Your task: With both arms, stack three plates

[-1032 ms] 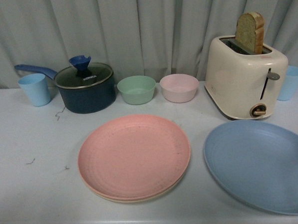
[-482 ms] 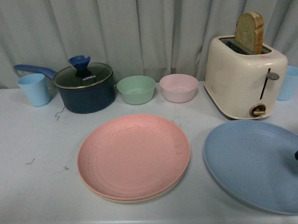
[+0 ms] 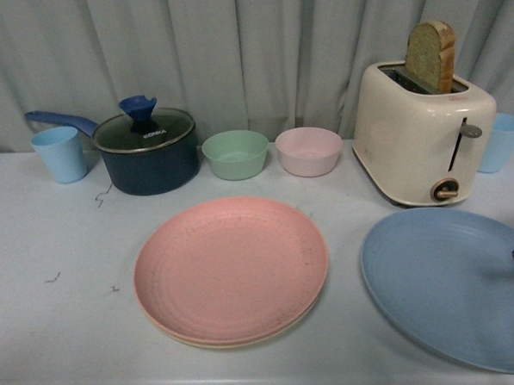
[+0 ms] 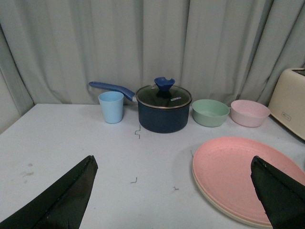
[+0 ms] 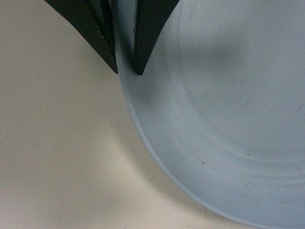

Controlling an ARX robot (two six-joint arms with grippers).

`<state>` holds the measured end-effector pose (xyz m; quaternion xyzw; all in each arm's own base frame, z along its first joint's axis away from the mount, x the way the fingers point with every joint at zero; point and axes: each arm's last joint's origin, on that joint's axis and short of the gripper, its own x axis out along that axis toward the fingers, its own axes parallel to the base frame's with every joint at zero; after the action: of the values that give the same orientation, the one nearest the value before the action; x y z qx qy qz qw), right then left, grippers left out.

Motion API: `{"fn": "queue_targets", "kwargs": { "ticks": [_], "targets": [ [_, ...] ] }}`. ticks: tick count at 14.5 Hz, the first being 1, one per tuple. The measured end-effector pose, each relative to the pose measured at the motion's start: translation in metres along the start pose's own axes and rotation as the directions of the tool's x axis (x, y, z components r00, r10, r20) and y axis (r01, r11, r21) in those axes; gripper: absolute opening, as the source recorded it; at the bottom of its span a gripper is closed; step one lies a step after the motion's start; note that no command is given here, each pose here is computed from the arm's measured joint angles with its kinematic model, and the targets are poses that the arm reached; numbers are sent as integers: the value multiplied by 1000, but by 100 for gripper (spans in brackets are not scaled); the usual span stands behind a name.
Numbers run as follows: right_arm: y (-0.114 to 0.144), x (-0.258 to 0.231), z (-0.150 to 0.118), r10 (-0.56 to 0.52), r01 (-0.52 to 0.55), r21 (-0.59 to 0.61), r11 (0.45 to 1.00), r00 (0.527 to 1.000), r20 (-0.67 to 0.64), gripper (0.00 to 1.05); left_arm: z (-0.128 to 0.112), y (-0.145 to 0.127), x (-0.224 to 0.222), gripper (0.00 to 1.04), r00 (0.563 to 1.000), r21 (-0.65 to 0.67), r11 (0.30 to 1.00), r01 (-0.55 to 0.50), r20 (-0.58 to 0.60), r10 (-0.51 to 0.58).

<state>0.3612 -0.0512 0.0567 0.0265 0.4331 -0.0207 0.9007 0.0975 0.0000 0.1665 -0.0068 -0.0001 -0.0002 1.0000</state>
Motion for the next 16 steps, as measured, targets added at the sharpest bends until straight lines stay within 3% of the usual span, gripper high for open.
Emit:
{"fn": "queue_targets", "kwargs": {
  "ticks": [2, 4, 6, 10, 12, 16],
  "targets": [
    [-6, -25, -7, 44, -45, 49, 998, 999, 18, 3, 0, 0, 0, 98, 1000, 0, 1000, 0, 0, 0],
    [-16, -81, -3, 55, -63, 89, 994, 995, 84, 3, 0, 0, 0, 98, 1000, 0, 1000, 0, 0, 0],
    [-8, -105, 9, 103, -116, 77, 990, 982, 159, 3, 0, 0, 0, 98, 1000, 0, 1000, 0, 0, 0],
    [55, -117, 39, 248, -263, 20, 965, 930, 271, 3, 0, 0, 0, 98, 1000, 0, 1000, 0, 0, 0],
    [102, -93, 40, 286, -299, 23, 954, 928, 238, 3, 0, 0, 0, 98, 1000, 0, 1000, 0, 0, 0],
    [153, -58, 36, 352, -364, 41, 931, 920, 171, 3, 0, 0, 0, 98, 1000, 0, 1000, 0, 0, 0]
  ]
}}
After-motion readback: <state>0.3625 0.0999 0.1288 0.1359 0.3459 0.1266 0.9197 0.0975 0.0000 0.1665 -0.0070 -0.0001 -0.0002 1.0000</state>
